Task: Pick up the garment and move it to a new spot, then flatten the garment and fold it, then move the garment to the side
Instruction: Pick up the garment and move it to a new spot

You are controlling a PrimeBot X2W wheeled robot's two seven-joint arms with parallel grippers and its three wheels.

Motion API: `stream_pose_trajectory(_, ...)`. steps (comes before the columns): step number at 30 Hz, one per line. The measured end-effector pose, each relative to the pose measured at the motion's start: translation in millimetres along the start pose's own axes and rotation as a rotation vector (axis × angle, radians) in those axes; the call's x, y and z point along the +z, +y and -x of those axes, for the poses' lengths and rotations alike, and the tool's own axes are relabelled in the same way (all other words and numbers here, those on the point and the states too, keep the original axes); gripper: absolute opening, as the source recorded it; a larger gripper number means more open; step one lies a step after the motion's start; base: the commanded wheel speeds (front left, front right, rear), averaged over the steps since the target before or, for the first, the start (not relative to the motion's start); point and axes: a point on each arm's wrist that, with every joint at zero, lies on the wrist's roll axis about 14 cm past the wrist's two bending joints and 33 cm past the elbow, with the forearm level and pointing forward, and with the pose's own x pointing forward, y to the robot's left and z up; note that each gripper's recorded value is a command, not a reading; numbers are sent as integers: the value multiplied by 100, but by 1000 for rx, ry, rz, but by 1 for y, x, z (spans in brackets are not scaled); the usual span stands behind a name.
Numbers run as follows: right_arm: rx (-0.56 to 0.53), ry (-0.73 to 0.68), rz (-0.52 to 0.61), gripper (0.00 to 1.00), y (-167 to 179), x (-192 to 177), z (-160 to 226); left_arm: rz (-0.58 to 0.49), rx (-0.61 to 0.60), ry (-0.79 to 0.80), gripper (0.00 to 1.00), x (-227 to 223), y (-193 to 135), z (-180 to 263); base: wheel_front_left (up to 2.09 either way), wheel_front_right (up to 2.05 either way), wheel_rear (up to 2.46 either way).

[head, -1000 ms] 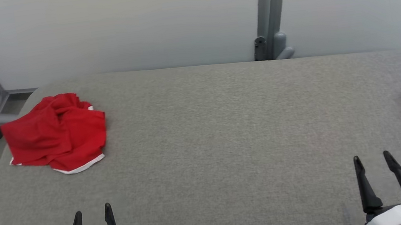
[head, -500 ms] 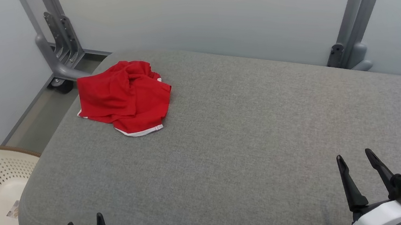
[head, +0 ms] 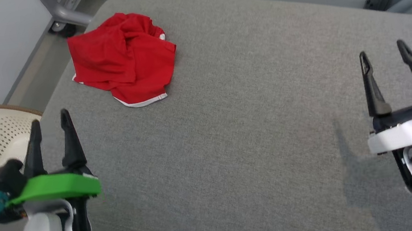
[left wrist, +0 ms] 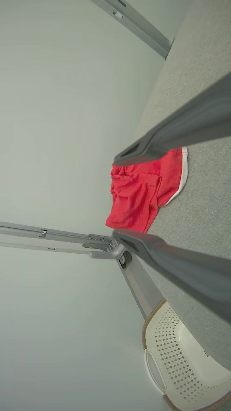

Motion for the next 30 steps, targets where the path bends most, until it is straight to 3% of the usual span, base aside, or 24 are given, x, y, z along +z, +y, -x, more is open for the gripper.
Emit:
stream_pose_trajectory(6,-14,-5,-1,100,-21,-35,-27,-24,-78,185,100,-31,-25,-82,0,0,0)
stream_pose_trajectory(10,-21,51,-25,100,-29,-81,-29,-39,-97,330,100,-70,-30,-125,0,0,0)
stream_pose_trajectory(16,-42,163,-79,100,-35,-148,-13,-53,2,516,100,-149,-3,-152,0,0,0)
stream_pose_trajectory(23,-121,197,-66,100,-64,-170,6,-55,23,665,100,-223,-2,-158,0,0,0)
stream_pose_trajectory(24,-132,204,-61,100,-68,-171,9,-56,19,670,25,-229,-3,-159,0,0,0)
stream_pose_trajectory(25,-143,211,-57,100,-72,-173,13,-55,21,670,0,-233,-3,-161,0,0,0)
stream_pose_trajectory(30,-193,247,-47,100,-87,-174,29,-75,-38,660,0,-244,-16,-163,0,0,0)
